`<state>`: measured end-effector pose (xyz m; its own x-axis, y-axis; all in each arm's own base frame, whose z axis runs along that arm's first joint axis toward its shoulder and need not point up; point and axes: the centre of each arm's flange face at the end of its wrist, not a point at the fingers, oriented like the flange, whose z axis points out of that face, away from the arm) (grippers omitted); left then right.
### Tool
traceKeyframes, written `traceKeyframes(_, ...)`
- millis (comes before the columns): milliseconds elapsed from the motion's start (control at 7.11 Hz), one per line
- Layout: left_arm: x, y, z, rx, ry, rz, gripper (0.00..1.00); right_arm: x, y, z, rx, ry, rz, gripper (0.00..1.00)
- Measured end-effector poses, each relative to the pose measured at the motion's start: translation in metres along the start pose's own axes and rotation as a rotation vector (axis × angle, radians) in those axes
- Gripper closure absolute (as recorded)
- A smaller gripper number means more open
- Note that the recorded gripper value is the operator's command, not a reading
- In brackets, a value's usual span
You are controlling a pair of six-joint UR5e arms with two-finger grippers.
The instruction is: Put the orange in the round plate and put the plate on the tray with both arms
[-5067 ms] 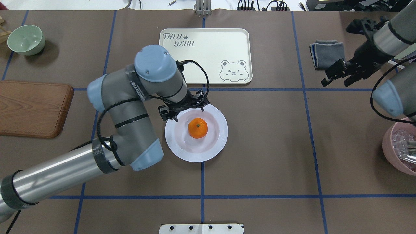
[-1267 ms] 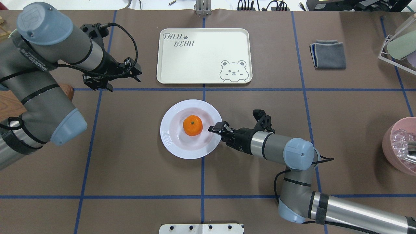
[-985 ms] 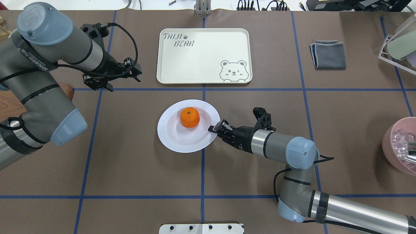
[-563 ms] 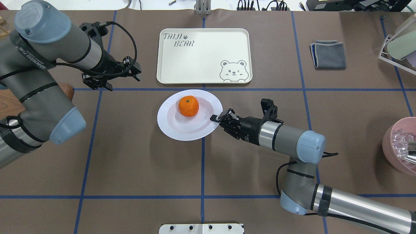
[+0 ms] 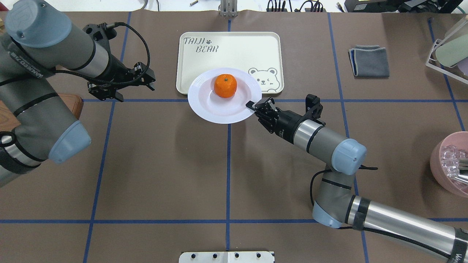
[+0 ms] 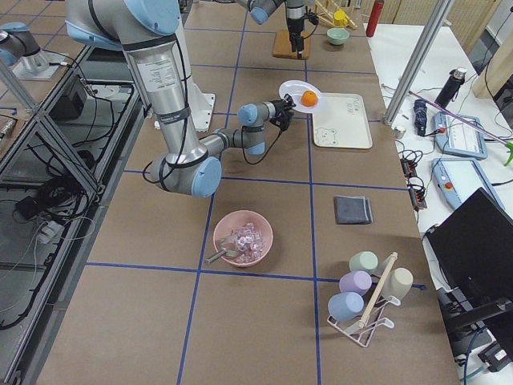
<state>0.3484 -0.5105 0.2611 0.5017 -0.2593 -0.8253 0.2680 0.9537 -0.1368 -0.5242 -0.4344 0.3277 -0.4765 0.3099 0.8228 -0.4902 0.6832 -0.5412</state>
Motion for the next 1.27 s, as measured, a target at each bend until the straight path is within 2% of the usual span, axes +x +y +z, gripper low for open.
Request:
traceKeyframes(141, -0.006, 0.003, -0.003, 0.000, 0.000, -0.001, 0.02, -0.006, -0.005, 0.035, 0.073, 0.015, -0.005, 1.00)
traceKeyframes(422, -0.012, 0.006, -0.005, 0.000, -0.001, -0.005, 0.02, -0.029, -0.016, 0.099, 0.202, 0.106, -0.040, 1.00)
traceKeyframes(563, -0.017, 0.008, -0.008, 0.000, 0.000, -0.005, 0.02, -0.026, -0.024, 0.117, 0.245, 0.150, -0.053, 0.71)
traceKeyframes(704, -0.021, 0.011, -0.011, 0.001, 0.002, -0.004, 0.02, -0.021, -0.030, 0.126, 0.273, 0.180, -0.057, 0.01)
traceKeyframes(985, -0.022, 0.012, -0.018, 0.007, 0.010, -0.003, 0.02, -0.026, -0.040, 0.125, 0.288, 0.184, -0.030, 0.00)
traceKeyframes(1267, -0.024, 0.006, -0.024, 0.006, 0.016, -0.011, 0.02, -0.061, -0.059, 0.100, 0.245, 0.151, 0.003, 0.00)
